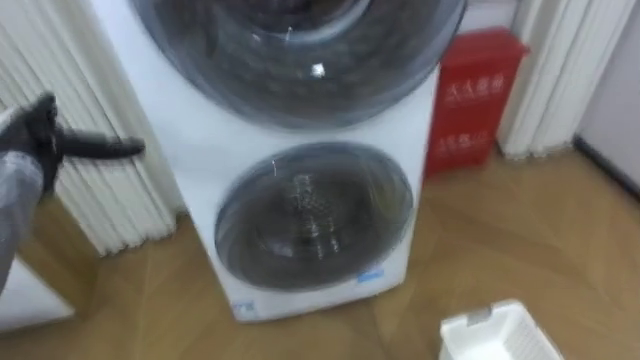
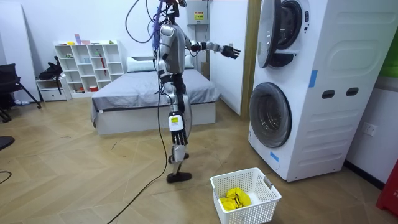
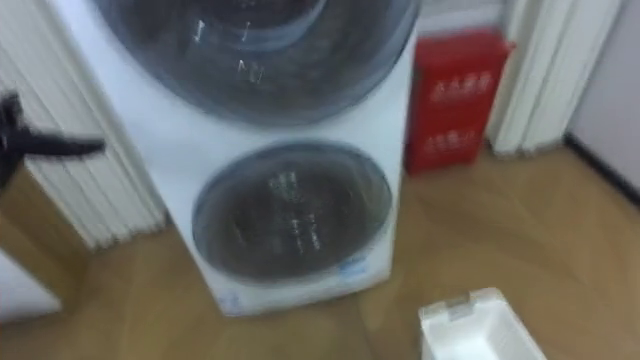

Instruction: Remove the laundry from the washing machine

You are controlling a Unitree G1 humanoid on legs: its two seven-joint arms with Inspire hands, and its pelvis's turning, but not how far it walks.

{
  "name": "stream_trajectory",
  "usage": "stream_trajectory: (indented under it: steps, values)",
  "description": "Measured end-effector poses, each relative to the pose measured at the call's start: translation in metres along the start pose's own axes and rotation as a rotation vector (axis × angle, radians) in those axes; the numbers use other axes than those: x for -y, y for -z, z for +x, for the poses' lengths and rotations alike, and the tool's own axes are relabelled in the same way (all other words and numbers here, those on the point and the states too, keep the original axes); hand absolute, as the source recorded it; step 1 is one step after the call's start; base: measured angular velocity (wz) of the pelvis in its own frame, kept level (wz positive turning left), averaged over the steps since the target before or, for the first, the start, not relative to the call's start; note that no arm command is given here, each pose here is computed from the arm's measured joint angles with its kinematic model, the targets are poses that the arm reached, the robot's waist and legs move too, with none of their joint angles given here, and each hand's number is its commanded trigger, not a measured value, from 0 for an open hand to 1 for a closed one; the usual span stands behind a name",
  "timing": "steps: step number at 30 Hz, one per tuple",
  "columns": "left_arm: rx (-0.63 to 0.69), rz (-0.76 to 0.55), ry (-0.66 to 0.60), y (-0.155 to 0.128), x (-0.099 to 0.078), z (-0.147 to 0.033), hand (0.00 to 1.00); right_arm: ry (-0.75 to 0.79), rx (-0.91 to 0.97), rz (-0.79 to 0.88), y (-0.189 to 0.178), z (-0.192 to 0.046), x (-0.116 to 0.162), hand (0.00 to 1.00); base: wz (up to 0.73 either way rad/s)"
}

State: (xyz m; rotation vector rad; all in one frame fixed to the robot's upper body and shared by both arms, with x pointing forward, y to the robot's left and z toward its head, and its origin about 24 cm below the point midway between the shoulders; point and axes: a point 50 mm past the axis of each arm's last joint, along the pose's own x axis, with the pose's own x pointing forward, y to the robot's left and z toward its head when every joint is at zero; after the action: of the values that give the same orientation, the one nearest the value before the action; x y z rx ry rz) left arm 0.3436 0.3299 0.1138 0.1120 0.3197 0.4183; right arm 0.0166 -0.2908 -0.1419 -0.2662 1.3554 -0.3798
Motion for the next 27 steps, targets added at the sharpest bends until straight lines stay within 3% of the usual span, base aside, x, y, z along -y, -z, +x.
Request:
stream_trajectory:
  steps: [2,6,8,10,11,13,16,23,27]
  values:
    - [-0.029,-0.02,0.01,0.012,0.005,-0.001,0.0,0.006,0.012,-0.019,-0.003,-0.001,0.0,0.0,0.15]
    - [-0.087,-0.114,0.071,0.048,0.037,-0.006,0.0,-0.009,0.062,-0.054,-0.024,0.001,-0.009,0.0,-0.05]
    - [-0.11,-0.137,0.128,0.076,0.057,-0.018,0.0,-0.037,0.095,-0.038,-0.034,0.0,-0.017,0.0,-0.02]
    - [-0.204,-0.141,0.199,0.129,0.086,-0.042,0.0,-0.083,0.133,0.016,-0.04,-0.002,-0.028,0.0,0.11]
    - [-0.24,-0.127,0.214,0.144,0.092,-0.05,0.0,-0.099,0.135,0.041,-0.04,-0.003,-0.032,0.0,0.0]
    - [-0.398,-0.015,0.274,0.205,0.102,-0.086,0.0,-0.165,0.137,0.116,-0.04,-0.005,-0.047,0.0,0.09]
    - [-0.542,0.089,0.299,0.253,0.097,-0.123,0.0,-0.228,0.142,0.163,-0.04,-0.007,-0.057,0.0,0.17]
    - [-0.668,0.238,0.27,0.303,0.073,-0.157,0.0,-0.295,0.173,0.222,-0.042,-0.006,-0.064,0.0,0.07]
    - [-0.782,0.277,0.209,0.333,0.048,-0.19,0.0,-0.317,0.134,0.243,-0.033,-0.004,-0.066,0.0,0.06]
